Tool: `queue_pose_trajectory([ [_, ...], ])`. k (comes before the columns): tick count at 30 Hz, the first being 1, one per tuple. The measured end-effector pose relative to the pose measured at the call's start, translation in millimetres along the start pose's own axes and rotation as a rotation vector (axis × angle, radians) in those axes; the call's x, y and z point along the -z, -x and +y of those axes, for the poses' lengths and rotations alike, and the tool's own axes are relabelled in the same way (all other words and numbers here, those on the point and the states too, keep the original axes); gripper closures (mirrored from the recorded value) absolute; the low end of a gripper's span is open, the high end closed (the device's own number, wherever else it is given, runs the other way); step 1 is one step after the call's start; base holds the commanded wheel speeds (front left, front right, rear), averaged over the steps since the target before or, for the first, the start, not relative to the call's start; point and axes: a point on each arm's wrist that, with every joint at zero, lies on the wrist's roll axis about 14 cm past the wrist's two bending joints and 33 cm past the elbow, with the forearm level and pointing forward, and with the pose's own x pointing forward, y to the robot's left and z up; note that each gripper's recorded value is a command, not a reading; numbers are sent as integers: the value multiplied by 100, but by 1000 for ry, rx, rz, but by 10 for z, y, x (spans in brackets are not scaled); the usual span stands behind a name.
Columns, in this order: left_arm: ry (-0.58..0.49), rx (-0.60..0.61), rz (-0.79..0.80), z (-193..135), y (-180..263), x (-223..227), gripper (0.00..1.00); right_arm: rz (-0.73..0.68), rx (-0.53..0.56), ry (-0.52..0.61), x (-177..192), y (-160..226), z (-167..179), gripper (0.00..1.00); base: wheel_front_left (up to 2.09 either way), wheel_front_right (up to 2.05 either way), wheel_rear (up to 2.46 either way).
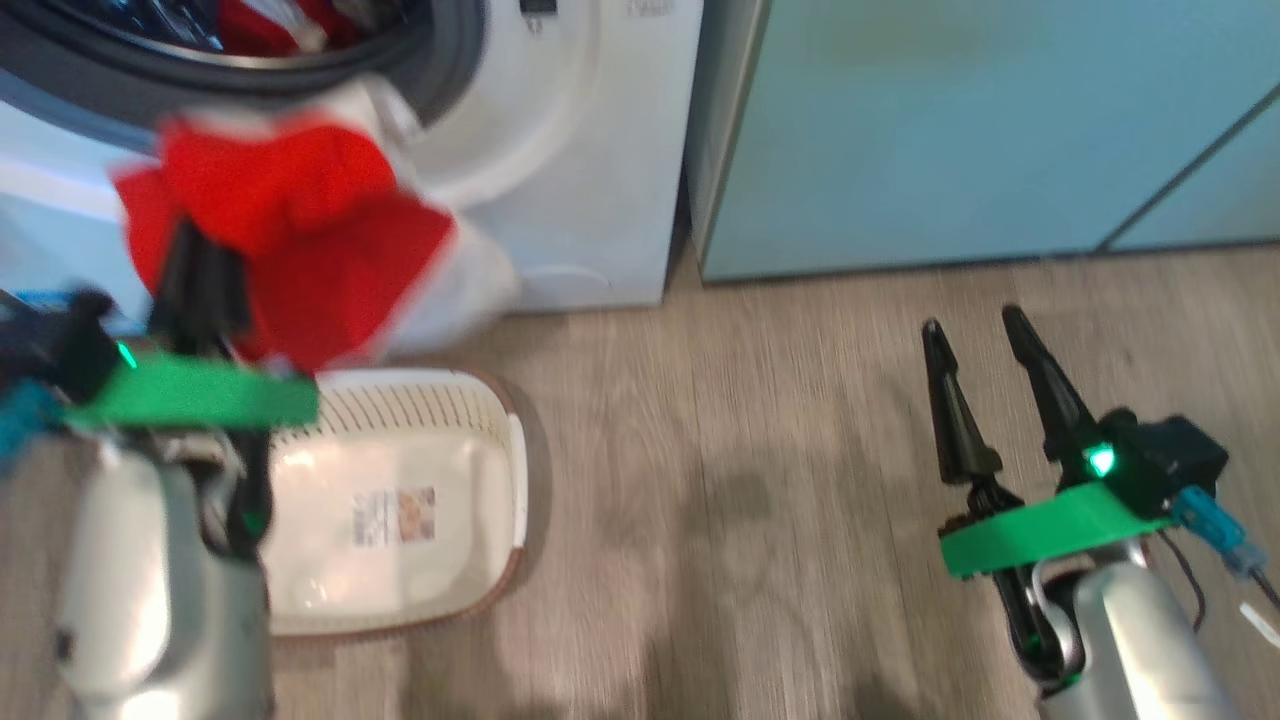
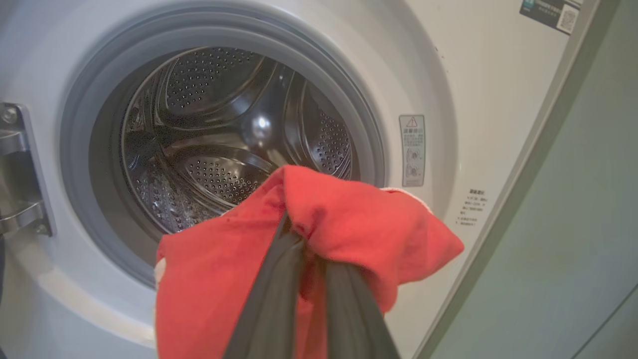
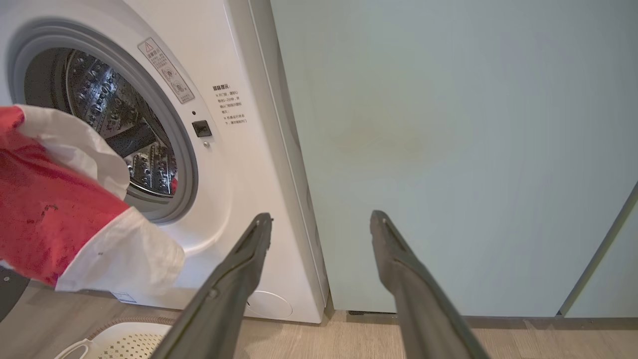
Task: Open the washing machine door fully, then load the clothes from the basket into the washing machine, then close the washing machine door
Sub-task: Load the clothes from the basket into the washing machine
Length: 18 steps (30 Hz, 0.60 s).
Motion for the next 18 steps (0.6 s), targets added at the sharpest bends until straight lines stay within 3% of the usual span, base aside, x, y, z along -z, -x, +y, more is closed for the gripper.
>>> queue_pose_trajectory([
  [12,7,-52,-157,402,-1251,-62,100,104,10,-16,478,-359,-86,0,0,0,0],
  [18,-23,-22,-99,487,-1741,361,100,149,41,-20,709,-476,-226,0,0,0,0],
])
